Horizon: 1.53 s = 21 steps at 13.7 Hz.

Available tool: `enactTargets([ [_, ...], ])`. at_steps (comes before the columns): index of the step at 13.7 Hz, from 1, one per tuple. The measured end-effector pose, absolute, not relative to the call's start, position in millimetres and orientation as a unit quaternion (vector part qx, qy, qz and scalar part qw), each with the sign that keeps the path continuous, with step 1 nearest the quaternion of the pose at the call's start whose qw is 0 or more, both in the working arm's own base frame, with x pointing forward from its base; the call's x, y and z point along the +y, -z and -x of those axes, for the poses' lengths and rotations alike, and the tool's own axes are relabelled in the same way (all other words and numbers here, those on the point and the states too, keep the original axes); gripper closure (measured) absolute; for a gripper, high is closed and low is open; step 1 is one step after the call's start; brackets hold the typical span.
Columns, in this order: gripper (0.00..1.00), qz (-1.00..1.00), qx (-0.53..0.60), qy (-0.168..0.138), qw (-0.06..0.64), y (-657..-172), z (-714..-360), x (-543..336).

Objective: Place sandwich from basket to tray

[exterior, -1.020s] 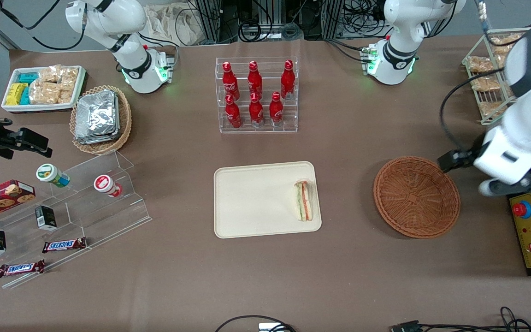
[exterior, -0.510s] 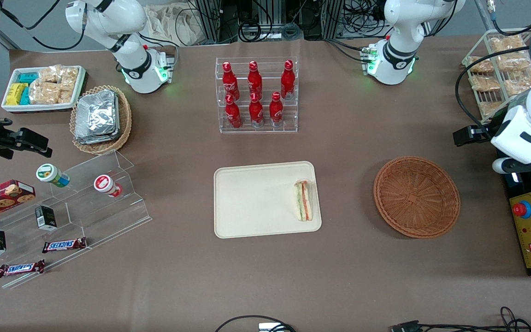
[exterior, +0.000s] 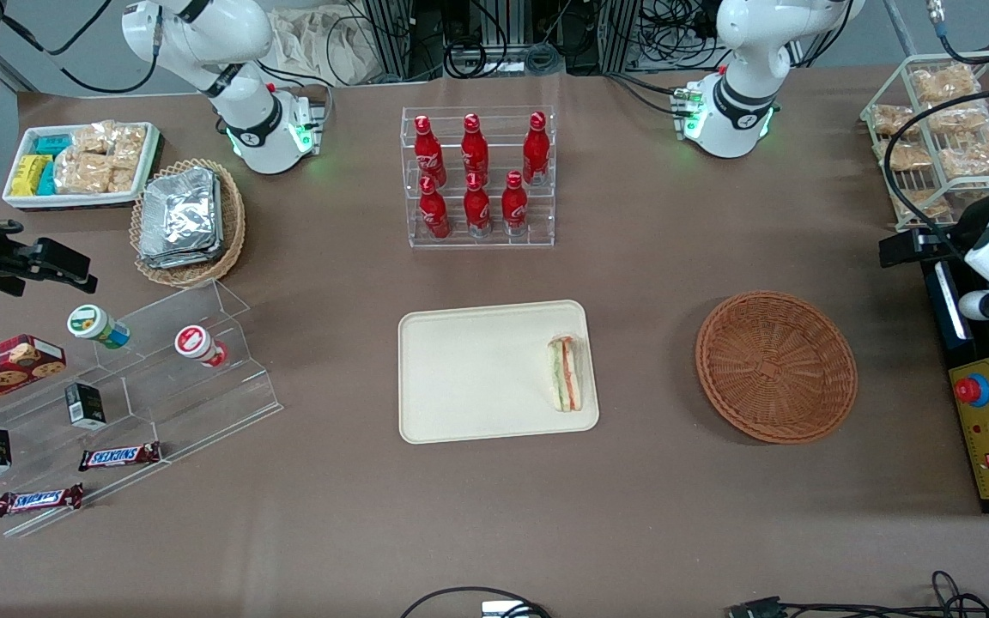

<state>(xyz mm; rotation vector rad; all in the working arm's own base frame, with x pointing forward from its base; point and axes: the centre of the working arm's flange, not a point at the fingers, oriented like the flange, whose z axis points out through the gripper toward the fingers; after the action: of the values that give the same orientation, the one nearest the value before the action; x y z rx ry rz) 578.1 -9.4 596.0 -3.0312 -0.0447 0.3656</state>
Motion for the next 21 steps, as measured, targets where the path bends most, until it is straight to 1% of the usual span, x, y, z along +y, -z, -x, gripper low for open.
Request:
enactTargets([
  [2, 0.00, 0.991, -0.013, -0.120, 0.053, -596, -570, -18],
  [5, 0.00, 0.992, -0.001, -0.107, 0.060, -592, -553, -35],
  [7, 0.00, 0.995, 0.003, -0.098, 0.037, -590, -545, -43],
  [10, 0.00, 0.996, 0.042, -0.078, 0.011, -590, -548, -46],
  [14, 0.00, 0.996, 0.052, -0.075, 0.008, -590, -549, -42],
  [21, 0.00, 0.997, 0.033, -0.075, 0.012, -590, -548, -51],
])
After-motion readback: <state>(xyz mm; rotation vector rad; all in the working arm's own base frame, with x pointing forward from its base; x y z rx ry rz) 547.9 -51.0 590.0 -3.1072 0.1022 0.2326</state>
